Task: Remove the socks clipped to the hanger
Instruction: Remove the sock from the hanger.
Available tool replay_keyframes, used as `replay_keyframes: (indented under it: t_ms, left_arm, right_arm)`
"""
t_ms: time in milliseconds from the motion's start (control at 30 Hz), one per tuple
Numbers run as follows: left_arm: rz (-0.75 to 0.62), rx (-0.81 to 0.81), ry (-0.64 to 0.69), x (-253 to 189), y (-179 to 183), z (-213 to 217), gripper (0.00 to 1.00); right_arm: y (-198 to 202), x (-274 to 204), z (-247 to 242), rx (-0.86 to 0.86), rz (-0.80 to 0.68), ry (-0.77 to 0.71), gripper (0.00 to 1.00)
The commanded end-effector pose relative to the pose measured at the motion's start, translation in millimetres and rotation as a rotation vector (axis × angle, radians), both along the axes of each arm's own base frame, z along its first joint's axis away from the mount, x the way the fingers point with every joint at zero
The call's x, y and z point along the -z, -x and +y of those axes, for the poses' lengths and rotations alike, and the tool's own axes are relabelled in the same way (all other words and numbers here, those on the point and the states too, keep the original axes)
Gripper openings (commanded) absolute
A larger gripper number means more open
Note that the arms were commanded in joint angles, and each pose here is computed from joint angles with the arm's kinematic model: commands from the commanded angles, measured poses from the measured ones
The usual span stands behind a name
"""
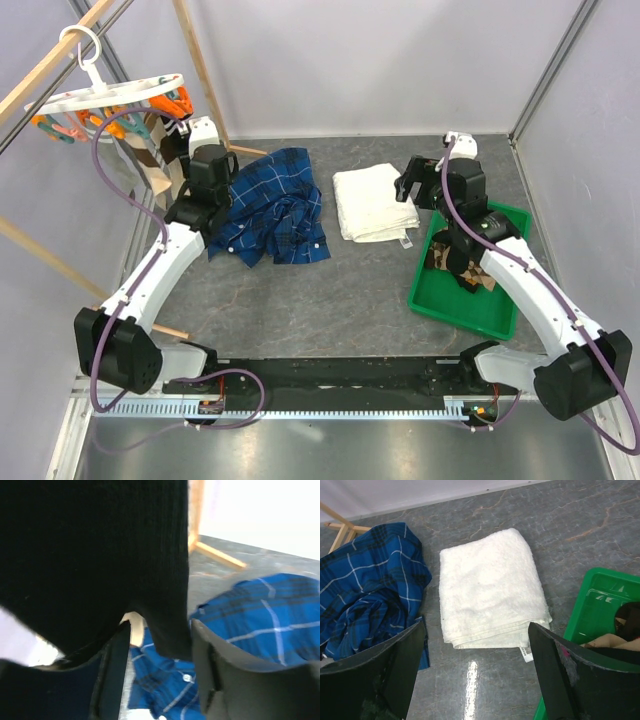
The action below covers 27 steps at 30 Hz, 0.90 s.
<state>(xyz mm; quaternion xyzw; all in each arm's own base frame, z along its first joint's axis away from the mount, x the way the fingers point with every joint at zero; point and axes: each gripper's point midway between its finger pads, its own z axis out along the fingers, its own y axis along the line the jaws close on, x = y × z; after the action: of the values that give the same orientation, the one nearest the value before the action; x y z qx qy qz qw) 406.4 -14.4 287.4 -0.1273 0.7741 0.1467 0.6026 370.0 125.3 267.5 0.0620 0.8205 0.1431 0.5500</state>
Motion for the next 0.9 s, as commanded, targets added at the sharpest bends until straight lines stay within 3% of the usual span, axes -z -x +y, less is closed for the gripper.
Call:
replay_keyframes:
  t_ms: [0, 100, 300, 600, 867]
  left_arm:
    - [-0.095, -0.125, -0.061, -40, 5, 23, 0.42]
    - [-0.11, -0.118, -0.079, -48, 9, 26, 0.23]
    - [-0.091, -0.022, -0.046, -51, 21, 16, 0.02]
    - [-0.059, 0.198, 0.115, -55, 70, -13, 0.02]
    - [-0.048, 0.189, 0.195, -54, 111, -1, 0.02]
  right_arm:
    - [-4, -27, 15, -0.043, -0.075, -0.02, 0.92]
    - [-2, -28, 21, -0.056, -0.076, -0.016, 0.92]
    - [-1, -33, 41, -0.116, -0.094, -0.023, 0.91]
    - [16, -94, 125, -0.358, -0.265, -0.132, 0.88]
    - [39, -159, 229, -0.631, -0.405, -0.253, 0.86]
